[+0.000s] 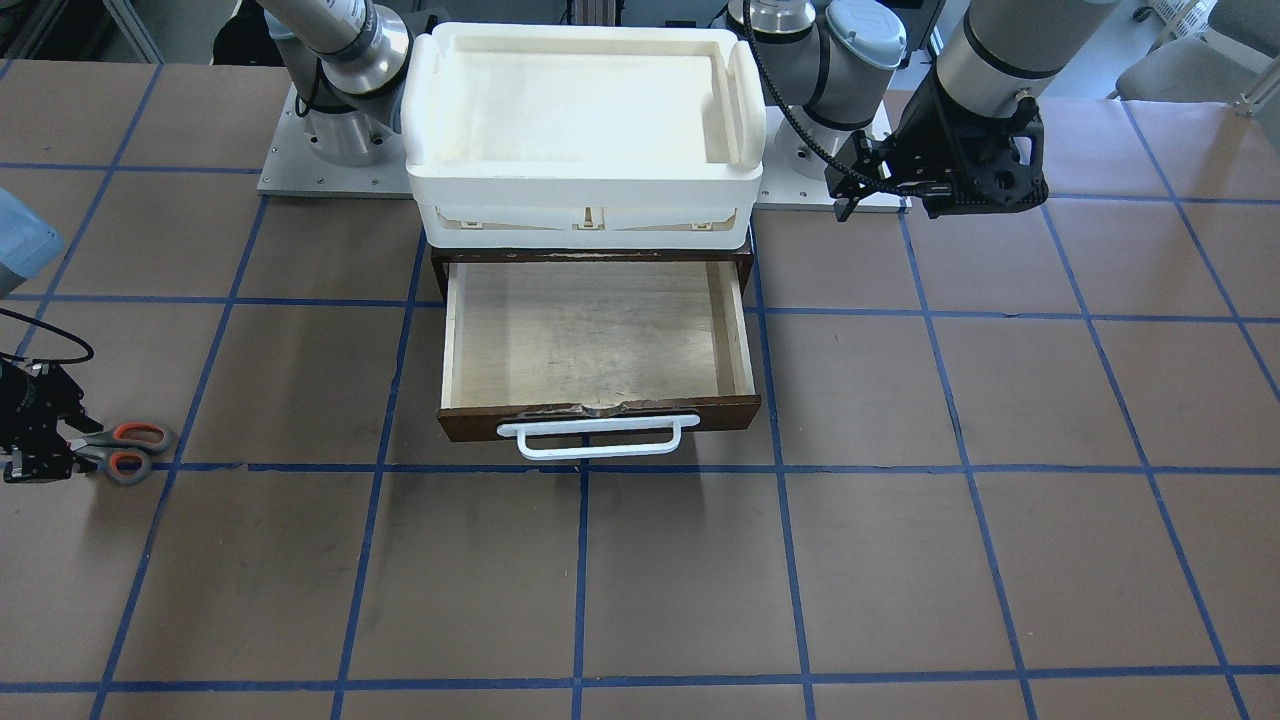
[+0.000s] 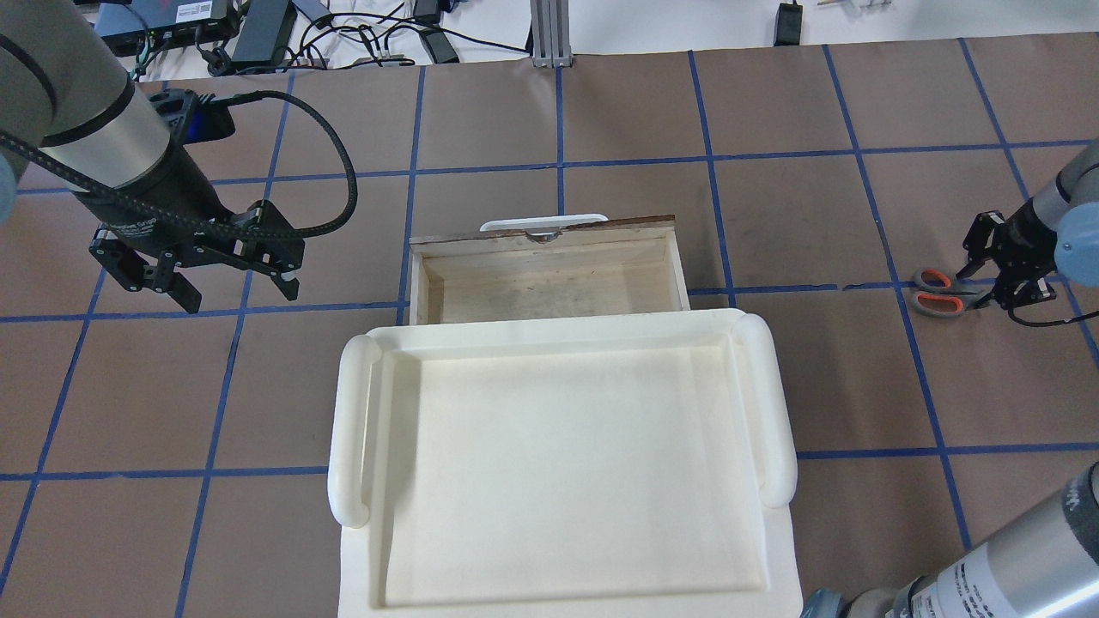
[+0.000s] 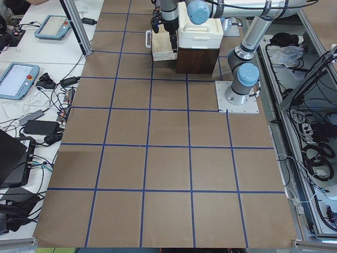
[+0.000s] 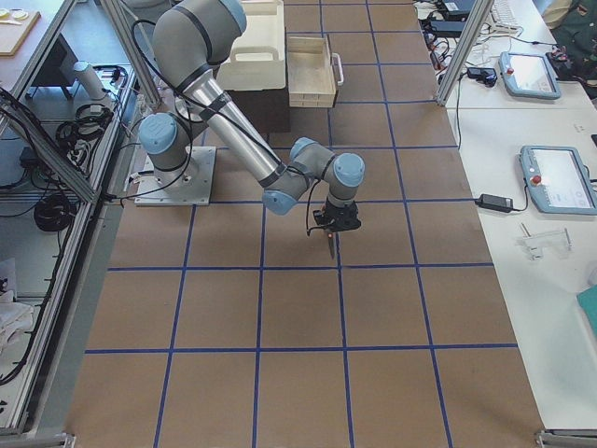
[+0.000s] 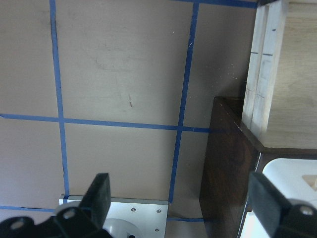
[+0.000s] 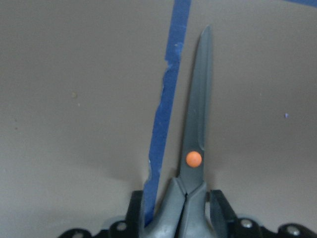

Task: Put scissors in drawer and close it
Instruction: 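Lower the right gripper over the scissors handles and close on them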

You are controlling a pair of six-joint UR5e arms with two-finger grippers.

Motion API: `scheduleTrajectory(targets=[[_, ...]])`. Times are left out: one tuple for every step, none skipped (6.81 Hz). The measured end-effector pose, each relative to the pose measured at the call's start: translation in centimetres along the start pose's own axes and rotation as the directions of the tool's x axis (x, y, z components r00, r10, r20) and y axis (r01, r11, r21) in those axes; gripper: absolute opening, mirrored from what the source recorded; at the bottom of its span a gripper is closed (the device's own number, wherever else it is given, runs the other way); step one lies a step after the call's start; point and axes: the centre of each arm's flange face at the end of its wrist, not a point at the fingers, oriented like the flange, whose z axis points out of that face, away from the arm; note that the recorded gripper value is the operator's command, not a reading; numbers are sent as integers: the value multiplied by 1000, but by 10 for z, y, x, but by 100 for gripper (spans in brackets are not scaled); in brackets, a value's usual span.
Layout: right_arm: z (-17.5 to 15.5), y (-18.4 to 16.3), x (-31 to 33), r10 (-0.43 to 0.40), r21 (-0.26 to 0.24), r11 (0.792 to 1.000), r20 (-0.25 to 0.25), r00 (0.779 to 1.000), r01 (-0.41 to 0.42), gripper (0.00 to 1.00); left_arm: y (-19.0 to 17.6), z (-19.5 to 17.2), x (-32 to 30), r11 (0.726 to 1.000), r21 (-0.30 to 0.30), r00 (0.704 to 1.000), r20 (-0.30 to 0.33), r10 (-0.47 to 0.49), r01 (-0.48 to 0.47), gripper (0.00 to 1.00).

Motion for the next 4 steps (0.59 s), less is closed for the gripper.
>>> scheduleTrajectory(targets=[[3,-3,2,5,-3,1000,-2,1000,-5,47,0,-1,-1,1000,4,1000,-1,-1,1,100],[5,-4,2,9,-7,1000,-4,1000,-9,34,0,-4,-4,1000,11,1000,-3,-7,7,100],[5,-5,3,13,-9,1000,-5,1000,-13,29,-1,-5,-10,1000,13,1000,-5,-8,8,100],[5,-6,3,14,-9,1000,-3,1000,-14,24,-1,-6,-14,1000,14,1000,-6,4,-4,100]])
